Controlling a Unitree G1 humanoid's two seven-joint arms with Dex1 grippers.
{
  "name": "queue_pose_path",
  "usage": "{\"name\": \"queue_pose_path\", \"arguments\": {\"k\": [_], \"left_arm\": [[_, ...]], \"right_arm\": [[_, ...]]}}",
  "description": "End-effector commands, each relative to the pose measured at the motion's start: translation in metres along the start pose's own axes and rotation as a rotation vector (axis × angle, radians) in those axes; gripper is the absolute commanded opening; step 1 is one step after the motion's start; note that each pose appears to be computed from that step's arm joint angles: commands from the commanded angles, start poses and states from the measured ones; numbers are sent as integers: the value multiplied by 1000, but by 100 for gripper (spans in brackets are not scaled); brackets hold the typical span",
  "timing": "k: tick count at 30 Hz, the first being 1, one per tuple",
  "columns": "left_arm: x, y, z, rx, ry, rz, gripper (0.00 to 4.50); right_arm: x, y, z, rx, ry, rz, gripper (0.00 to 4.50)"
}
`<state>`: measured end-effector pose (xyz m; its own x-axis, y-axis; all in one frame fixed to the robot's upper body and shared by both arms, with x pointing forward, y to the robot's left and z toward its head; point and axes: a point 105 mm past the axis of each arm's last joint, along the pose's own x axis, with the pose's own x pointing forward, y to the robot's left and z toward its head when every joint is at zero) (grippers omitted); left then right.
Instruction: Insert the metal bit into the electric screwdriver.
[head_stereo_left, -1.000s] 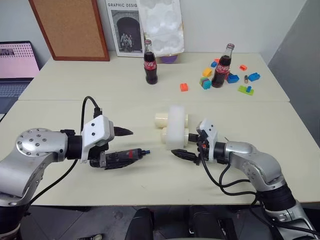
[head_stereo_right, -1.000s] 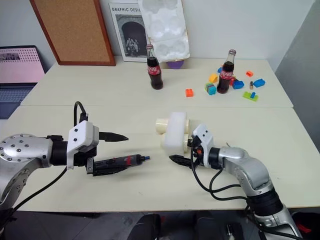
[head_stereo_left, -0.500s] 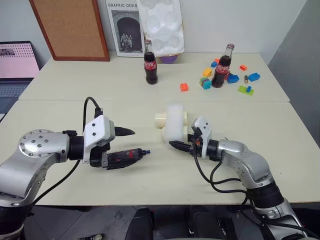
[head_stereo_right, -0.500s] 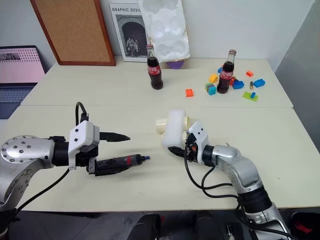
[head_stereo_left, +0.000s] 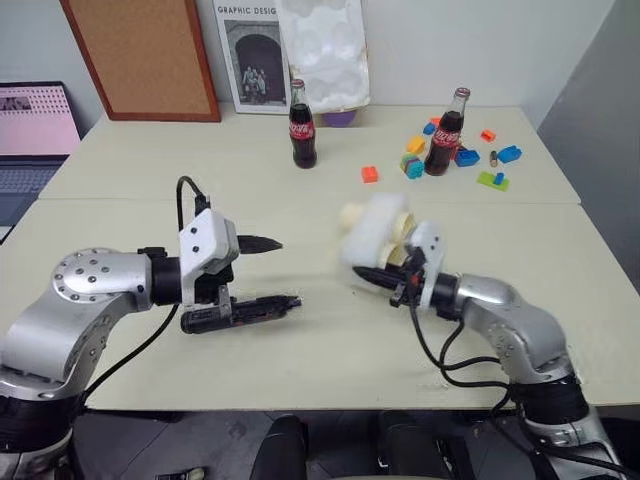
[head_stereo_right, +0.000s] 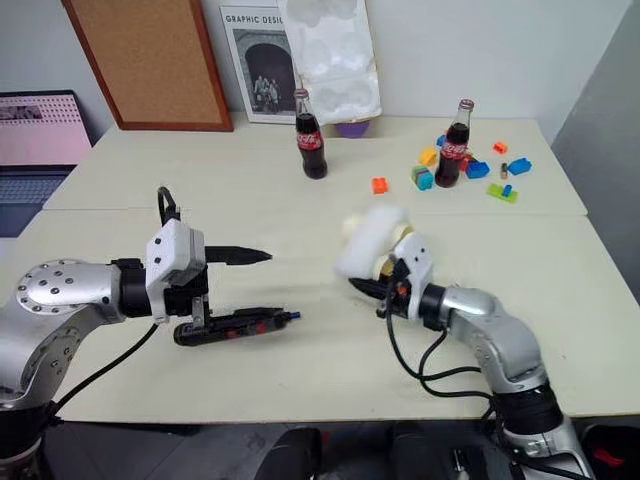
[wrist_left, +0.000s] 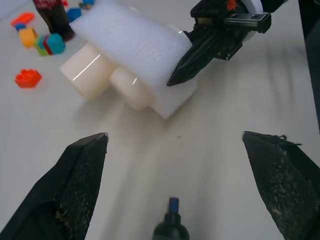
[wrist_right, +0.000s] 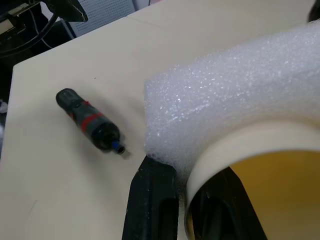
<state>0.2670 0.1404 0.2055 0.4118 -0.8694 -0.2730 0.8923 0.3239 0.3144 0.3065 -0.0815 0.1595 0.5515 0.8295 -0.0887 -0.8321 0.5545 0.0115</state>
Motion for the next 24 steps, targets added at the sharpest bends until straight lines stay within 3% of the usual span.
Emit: {"name": "queue_pose_path", "arguments": {"k": [1, 7, 10, 19, 24], "left_arm": [[22, -1, 21, 84, -63, -11, 450], [54, 10, 24, 146, -72, 23, 450], [82, 15, 37, 143, -129, 43, 450], [118, 5, 49, 134, -178, -17, 450], [124, 4, 51, 127, -190, -26, 450]], "right_arm": [[-44, -60, 36, -112, -99, -303, 2], [-90, -137, 40, -62, -207, -713, 2], [-108, -171, 27, 23, -247, -912, 2], [-125, -204, -28, 181, -212, -1100, 2], [-128, -207, -38, 222, -231, -1107, 2]]}}
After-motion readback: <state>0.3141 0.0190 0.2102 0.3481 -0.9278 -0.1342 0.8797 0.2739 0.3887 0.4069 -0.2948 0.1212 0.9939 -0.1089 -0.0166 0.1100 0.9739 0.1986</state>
